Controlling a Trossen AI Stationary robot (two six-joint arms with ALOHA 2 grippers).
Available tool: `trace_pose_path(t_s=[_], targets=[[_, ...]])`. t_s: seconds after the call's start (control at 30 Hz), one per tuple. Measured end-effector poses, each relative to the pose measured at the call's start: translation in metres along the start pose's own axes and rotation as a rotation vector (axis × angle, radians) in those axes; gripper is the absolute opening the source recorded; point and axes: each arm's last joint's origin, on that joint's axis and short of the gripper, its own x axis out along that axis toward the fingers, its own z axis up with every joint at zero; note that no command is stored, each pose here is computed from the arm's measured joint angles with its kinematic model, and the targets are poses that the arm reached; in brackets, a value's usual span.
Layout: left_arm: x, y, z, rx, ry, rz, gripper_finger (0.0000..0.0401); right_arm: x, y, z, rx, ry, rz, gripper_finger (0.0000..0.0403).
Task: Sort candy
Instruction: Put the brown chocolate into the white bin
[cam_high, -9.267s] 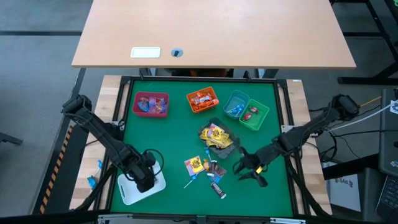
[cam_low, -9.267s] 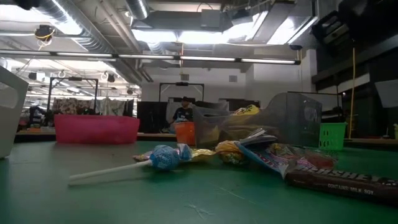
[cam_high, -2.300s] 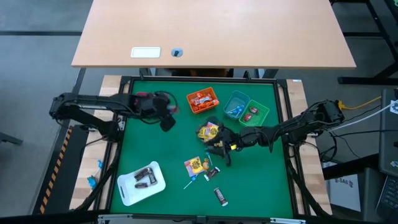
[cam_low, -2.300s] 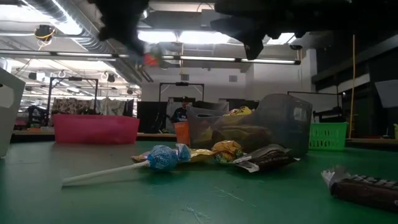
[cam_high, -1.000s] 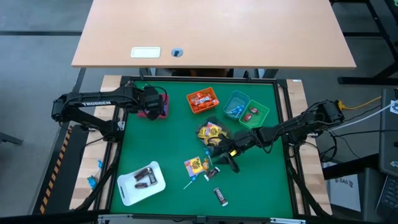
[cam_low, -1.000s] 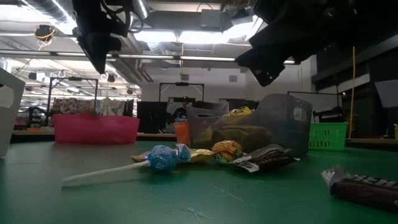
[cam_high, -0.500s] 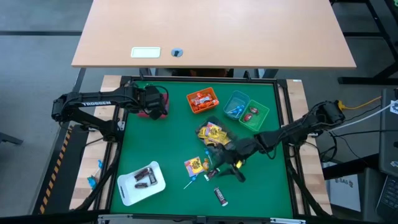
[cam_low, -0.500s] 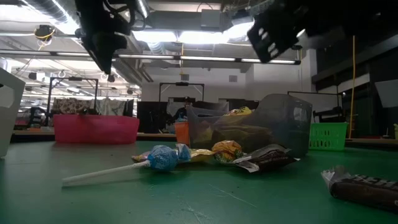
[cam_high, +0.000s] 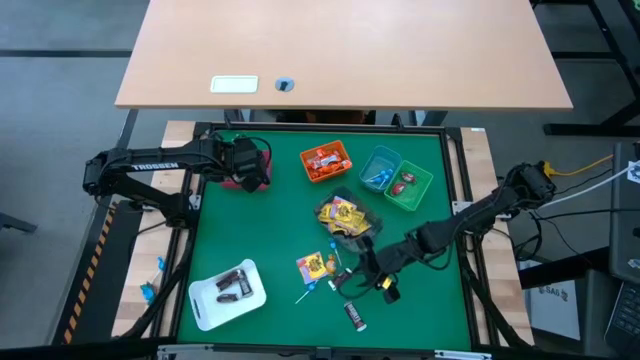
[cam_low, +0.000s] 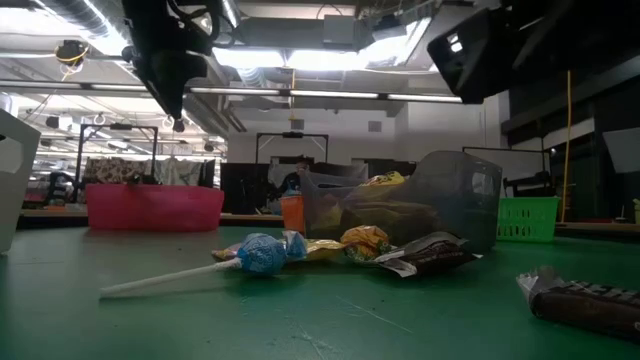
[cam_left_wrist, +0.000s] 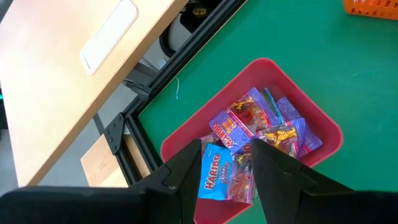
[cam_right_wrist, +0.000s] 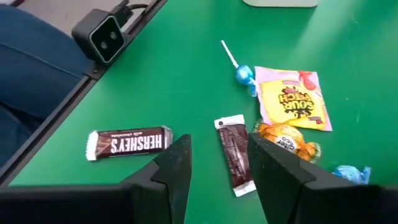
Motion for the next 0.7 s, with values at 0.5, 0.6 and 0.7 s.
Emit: trace_pose_path(t_s=[0.5, 0.6, 0.7], targets=[[0.000, 0.000, 0.000, -0.001, 0.000, 0.000, 0.0128, 0.018, -0.004, -0.007, 0.028, 0.020, -0.034, 0.0266], [0.000, 0.000, 0.000, -0.001, 0.006, -0.011, 0.0128, 0.018, -0.005, -0.007, 0.027, 0.024, -0.060, 0.0272], [0.000, -0.001, -0.001, -0.001, 0.029, -0.050, 0.0128, 0.018, -0.006, -0.008, 0.025, 0.028, -0.108, 0.0273]])
